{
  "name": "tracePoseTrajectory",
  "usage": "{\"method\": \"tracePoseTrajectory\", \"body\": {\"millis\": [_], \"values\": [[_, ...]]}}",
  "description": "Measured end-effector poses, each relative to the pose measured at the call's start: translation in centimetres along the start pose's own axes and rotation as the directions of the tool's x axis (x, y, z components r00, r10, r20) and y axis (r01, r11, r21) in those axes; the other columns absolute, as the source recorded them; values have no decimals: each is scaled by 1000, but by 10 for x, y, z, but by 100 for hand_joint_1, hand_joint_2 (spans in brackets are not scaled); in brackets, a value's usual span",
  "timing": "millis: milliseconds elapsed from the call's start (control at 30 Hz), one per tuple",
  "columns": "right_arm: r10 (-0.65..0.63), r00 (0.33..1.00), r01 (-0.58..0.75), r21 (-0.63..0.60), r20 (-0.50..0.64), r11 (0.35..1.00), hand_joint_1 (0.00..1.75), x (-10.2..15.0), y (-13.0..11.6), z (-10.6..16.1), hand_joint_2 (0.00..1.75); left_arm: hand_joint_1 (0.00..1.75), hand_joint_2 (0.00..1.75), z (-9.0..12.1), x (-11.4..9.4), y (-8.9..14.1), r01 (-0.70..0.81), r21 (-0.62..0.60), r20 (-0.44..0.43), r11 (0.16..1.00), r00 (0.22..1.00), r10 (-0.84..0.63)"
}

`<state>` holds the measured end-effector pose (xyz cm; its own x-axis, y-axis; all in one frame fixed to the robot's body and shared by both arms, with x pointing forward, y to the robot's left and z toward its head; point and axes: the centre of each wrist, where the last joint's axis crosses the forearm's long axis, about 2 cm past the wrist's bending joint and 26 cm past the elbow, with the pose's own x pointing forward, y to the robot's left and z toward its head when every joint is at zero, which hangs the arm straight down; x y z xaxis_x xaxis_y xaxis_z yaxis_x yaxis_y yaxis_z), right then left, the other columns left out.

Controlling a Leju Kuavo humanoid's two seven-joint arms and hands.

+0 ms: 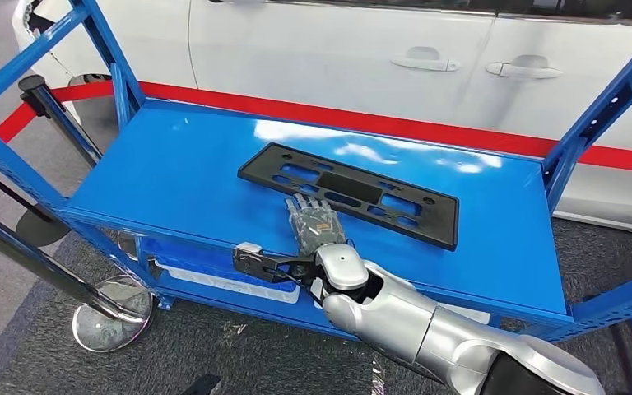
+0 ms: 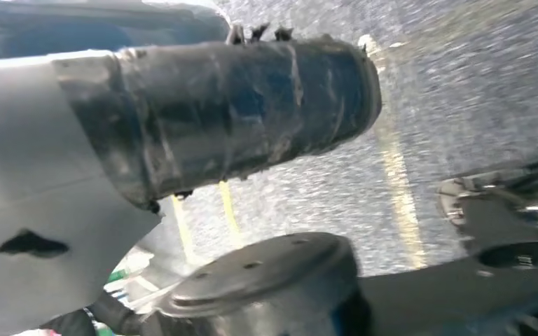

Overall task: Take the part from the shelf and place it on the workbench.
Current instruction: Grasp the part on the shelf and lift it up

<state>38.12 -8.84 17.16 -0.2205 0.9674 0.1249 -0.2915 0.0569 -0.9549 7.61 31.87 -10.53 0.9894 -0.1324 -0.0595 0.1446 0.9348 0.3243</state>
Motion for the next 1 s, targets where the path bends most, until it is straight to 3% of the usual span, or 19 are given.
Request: {"method": "tracePoseTrajectory", "body": {"millis": [367,1000], "values": [[-25,998,22,-40,-59,999,0,-20,6,-2,175,0,0,0,0,-2,11,-2,-1,1000,1000,-11],[16,984,-29,-72,-180,997,0,-78,4,-6,175,0,0,1,-1,-3,29,11,14,1000,999,-29]]}}
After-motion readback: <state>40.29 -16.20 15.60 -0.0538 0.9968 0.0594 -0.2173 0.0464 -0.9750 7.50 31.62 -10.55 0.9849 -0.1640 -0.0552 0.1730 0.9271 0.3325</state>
